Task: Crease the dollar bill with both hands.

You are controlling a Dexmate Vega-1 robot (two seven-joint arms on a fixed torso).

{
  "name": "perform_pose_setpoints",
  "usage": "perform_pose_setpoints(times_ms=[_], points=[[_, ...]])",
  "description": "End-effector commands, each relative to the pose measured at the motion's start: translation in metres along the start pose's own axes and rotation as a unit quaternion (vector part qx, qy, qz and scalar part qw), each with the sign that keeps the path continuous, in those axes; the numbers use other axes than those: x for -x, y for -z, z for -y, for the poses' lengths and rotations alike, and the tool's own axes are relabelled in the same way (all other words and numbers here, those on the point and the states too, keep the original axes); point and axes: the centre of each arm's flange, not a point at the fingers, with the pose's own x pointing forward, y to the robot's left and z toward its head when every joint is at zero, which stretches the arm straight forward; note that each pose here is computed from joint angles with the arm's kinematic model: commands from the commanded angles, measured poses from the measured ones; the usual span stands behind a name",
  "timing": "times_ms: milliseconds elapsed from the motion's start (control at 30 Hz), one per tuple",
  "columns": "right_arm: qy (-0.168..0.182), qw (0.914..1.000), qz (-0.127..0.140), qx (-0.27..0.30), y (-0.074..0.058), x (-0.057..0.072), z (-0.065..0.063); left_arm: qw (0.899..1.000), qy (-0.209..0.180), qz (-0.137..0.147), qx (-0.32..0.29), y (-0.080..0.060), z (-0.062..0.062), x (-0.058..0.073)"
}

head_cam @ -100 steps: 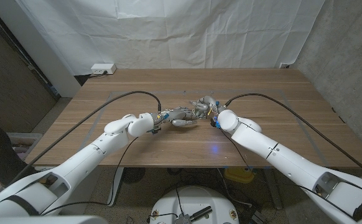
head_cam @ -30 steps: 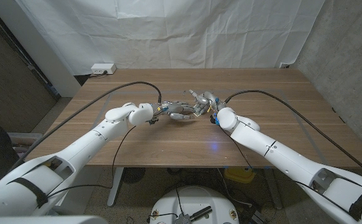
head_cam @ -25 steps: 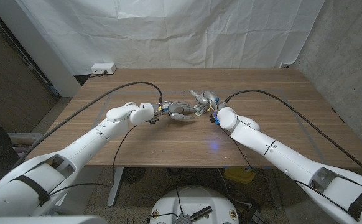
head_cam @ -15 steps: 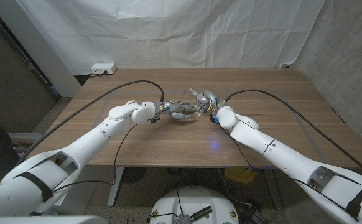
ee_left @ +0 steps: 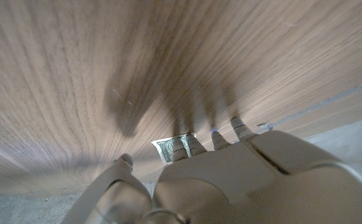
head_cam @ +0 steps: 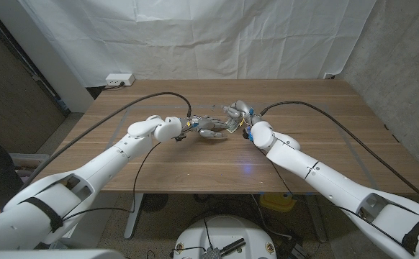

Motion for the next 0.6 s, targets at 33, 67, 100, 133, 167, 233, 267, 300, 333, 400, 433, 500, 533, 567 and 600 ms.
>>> perform_pose_setpoints(times_ms=[33,67,100,133,167,233,267,300,333,400,433,500,533,567,600], points=[[0.005,0.9993,0.005,0.036,-0.01,0.003,0.002,1.0,-0.002,0.006,0.0,-0.005,0.0,-0.002],[-0.001,0.9995,0.002,0.031,-0.009,0.002,0.001,1.0,-0.002,0.008,0.001,-0.005,0.0,-0.002],[-0.001,0.9995,0.001,0.031,-0.009,0.002,0.001,1.0,-0.002,0.008,0.001,-0.005,0.0,-0.002],[-0.006,0.9995,0.002,0.029,-0.008,0.001,0.001,1.0,-0.003,0.008,0.0,-0.005,0.0,-0.002],[-0.013,0.9994,-0.002,0.033,-0.008,-0.002,0.0,1.0,-0.003,0.009,0.0,-0.006,-0.001,-0.001],[-0.016,0.9992,-0.004,0.036,-0.008,-0.003,0.0,1.0,-0.002,0.009,0.0,-0.006,-0.001,-0.001],[-0.024,0.9991,-0.004,0.035,-0.009,-0.007,0.0,1.0,-0.003,0.009,0.0,-0.006,-0.001,-0.001],[-0.025,0.9991,-0.004,0.035,-0.009,-0.007,0.0,1.0,-0.003,0.009,0.0,-0.006,-0.001,-0.001],[-0.035,0.9988,-0.004,0.035,-0.009,-0.011,-0.001,1.0,-0.003,0.009,0.0,-0.006,-0.002,-0.001],[-0.04,0.9985,-0.001,0.039,-0.009,-0.013,-0.001,1.0,-0.003,0.008,0.001,-0.006,-0.002,-0.001],[-0.044,0.9983,0.001,0.039,-0.009,-0.014,-0.001,1.0,-0.003,0.008,0.001,-0.006,-0.002,-0.001],[-0.047,0.9981,0.002,0.041,-0.008,-0.016,-0.001,1.0,-0.003,0.008,0.002,-0.006,-0.002,0.0],[-0.046,0.998,0.001,0.043,-0.008,-0.017,-0.001,1.0,-0.004,0.008,0.003,-0.006,-0.001,0.0],[-0.048,0.9978,0.002,0.046,-0.008,-0.017,-0.001,1.0,-0.005,0.008,0.003,-0.005,-0.001,0.0],[-0.046,0.9978,0.001,0.048,-0.007,-0.017,-0.001,1.0,-0.005,0.008,0.004,-0.005,-0.001,0.0]])
